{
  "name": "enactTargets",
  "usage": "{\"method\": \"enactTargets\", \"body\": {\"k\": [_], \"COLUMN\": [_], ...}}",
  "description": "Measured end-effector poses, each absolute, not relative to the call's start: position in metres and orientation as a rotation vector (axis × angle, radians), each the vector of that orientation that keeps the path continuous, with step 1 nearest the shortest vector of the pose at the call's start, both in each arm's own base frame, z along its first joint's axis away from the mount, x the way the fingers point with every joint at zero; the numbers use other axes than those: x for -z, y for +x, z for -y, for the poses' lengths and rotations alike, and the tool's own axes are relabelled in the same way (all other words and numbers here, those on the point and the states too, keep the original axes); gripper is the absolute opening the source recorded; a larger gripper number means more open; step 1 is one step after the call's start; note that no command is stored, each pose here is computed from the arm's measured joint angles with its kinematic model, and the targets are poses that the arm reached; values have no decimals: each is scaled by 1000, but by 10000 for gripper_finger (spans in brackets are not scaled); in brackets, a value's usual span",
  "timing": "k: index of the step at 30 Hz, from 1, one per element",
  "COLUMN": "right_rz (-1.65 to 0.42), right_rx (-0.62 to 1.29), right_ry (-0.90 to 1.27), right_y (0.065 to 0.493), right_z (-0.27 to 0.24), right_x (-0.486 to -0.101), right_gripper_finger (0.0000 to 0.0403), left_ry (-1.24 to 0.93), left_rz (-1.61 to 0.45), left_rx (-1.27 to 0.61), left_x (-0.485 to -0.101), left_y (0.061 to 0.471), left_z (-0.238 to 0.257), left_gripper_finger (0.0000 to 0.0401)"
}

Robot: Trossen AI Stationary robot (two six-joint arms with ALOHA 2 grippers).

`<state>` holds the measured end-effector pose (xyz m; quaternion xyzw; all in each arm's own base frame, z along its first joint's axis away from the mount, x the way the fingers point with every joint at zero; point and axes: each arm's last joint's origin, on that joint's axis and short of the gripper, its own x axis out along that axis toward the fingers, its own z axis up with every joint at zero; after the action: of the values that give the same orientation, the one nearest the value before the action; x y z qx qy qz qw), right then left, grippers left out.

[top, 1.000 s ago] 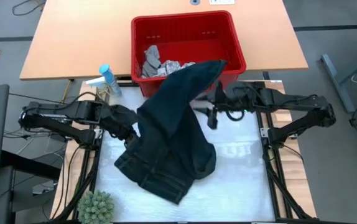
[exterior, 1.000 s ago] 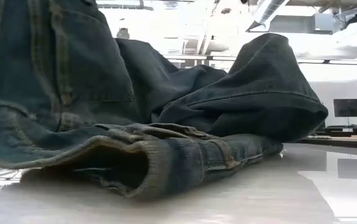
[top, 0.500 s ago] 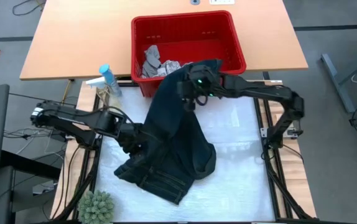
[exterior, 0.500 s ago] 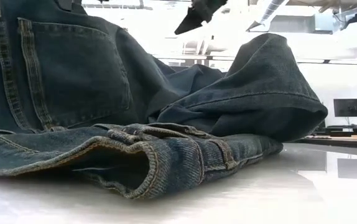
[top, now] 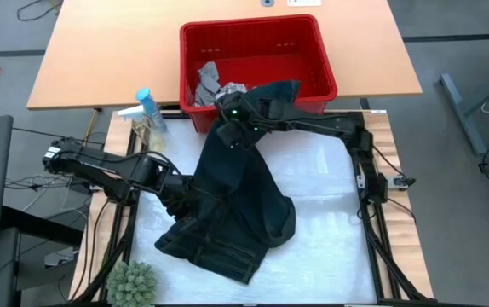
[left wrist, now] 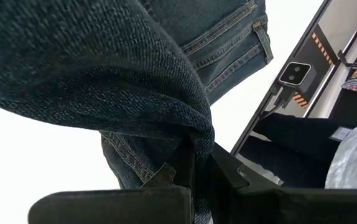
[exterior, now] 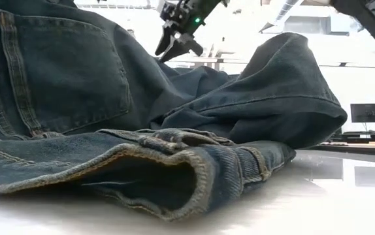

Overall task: Fold Laundry from Bin
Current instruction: Fold the blue jeans

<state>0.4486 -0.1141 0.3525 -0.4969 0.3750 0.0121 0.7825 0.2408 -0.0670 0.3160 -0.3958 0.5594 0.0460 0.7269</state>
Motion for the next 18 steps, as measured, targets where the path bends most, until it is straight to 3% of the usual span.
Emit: {"method": "enactTargets", "body": {"k": [13,18], "right_rz": [-830,-869], "right_rx": [-94,-141], "right_ry": [-1172,-1169], "right_y": [458,456], "right_z": [117,116], "right_x": [-344,-338], "right_gripper_finger": [206,184], "left_ry": [-866,-862], "left_rz": [-1245,-1251], "left_rx": [-86,-75], "left_x": [-316,-316], "left_y": [238,238], "left_z": [76,78], "left_gripper_finger": [2,2]}}
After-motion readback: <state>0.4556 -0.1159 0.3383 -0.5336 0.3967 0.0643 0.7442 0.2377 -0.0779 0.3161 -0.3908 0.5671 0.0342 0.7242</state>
